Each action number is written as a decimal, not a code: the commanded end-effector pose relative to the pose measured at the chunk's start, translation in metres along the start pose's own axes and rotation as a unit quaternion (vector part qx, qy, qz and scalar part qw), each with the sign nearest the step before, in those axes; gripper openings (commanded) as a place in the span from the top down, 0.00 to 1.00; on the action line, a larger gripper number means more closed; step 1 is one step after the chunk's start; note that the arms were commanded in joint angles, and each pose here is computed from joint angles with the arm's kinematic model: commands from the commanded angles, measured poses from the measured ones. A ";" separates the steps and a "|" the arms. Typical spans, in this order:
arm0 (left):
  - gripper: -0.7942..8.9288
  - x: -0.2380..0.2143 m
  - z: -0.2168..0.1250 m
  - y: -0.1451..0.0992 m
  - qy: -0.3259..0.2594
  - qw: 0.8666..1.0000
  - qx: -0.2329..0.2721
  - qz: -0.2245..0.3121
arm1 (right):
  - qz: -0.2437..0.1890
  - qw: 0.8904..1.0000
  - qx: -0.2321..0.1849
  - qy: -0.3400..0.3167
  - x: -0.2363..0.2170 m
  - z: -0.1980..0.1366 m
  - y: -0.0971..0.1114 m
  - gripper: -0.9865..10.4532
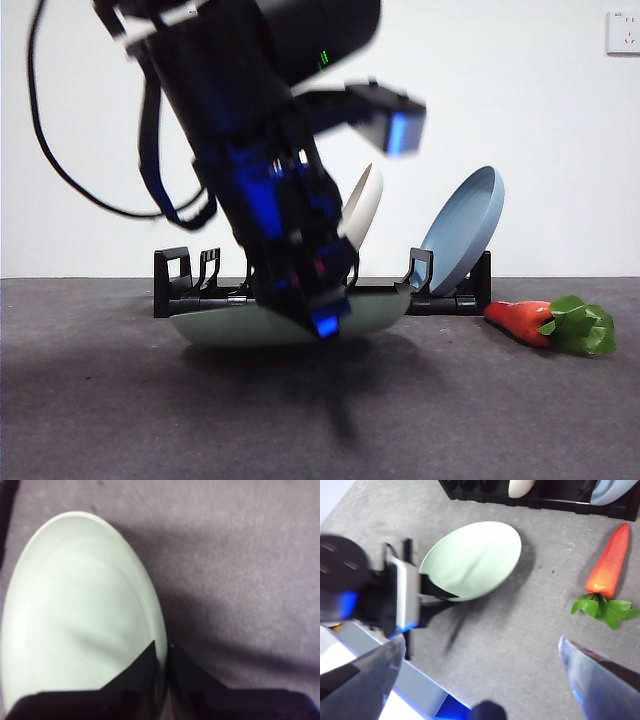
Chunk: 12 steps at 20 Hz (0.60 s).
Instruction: Take the green plate from the plate rack,put the plate on the table,take the carrot from the table,put the carrot in the plate
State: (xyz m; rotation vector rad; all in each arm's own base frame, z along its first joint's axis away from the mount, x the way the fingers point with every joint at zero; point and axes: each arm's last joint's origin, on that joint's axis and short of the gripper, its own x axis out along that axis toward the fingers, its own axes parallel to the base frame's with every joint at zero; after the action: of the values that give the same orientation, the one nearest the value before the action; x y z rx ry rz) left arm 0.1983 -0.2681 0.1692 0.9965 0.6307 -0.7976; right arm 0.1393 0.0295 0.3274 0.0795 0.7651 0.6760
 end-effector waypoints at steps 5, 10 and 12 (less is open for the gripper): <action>0.72 0.012 -0.003 -0.012 0.017 0.999 -0.014 -0.024 | 0.002 1.000 0.000 -0.001 0.001 0.001 0.000 0.37; 0.59 0.011 -0.002 -0.012 0.014 0.999 -0.030 -0.023 | 0.002 1.000 0.005 0.006 0.004 0.002 -0.003 0.37; 0.59 0.003 0.000 -0.008 0.002 0.999 -0.042 -0.017 | 0.000 1.000 0.006 0.008 0.007 0.004 -0.005 0.37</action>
State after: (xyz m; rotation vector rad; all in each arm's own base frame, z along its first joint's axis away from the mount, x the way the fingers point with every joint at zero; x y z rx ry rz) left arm 0.1953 -0.2722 0.1607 0.9372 0.6847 -0.7990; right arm 0.1470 0.0301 0.3240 0.0829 0.7871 0.6710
